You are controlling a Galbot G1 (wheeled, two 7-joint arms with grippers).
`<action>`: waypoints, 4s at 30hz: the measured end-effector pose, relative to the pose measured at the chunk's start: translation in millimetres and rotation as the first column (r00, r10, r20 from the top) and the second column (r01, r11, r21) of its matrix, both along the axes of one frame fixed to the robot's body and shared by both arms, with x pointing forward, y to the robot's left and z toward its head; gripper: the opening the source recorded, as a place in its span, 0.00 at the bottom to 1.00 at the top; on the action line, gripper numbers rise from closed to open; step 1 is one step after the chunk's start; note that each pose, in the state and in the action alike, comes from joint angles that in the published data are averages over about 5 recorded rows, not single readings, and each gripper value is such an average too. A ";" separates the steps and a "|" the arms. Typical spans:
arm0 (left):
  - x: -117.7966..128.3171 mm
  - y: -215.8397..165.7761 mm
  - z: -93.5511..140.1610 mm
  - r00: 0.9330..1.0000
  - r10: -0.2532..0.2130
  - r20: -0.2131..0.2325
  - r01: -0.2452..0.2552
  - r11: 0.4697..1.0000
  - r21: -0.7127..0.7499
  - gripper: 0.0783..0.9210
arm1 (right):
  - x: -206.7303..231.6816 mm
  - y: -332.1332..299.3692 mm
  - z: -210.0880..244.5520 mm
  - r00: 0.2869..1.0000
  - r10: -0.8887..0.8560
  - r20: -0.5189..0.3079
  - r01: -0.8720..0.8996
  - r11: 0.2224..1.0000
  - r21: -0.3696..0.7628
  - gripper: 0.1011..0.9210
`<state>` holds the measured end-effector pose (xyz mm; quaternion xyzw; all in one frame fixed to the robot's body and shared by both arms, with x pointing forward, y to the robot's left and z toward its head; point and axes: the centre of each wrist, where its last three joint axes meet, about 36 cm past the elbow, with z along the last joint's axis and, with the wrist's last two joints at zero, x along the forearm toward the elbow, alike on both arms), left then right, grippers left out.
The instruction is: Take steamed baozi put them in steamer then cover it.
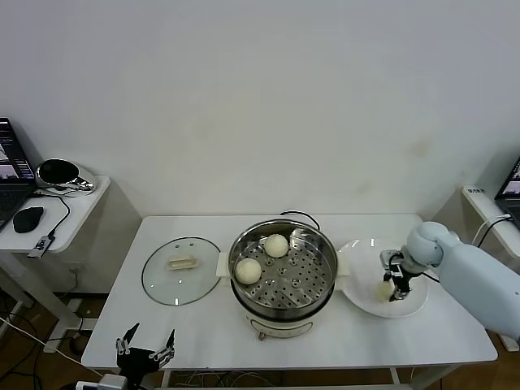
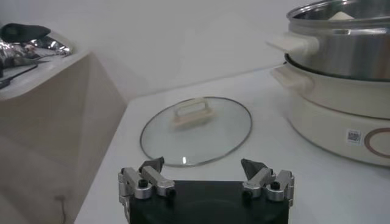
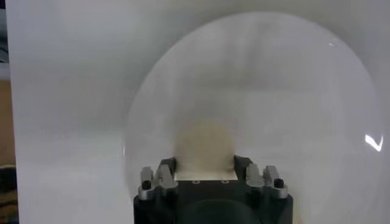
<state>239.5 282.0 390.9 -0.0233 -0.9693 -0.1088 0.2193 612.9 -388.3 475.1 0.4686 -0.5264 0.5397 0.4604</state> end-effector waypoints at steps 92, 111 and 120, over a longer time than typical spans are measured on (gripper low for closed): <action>3.5 -8.6 20.0 0.994 0.059 0.095 -0.057 0.998 -0.028 0.88 | -4.2 303.9 143.0 -0.060 0.998 0.019 -0.991 -0.061 0.117 0.87; 5.4 -12.1 25.8 0.995 0.017 0.097 -0.014 1.000 -0.024 0.88 | 35.6 122.6 212.7 0.761 0.636 0.127 -0.648 0.751 0.123 0.88; 1.0 -12.7 24.6 0.996 0.013 0.083 -0.012 1.000 -0.021 0.88 | 39.7 47.8 183.8 0.957 0.273 0.101 -0.284 0.952 0.115 0.88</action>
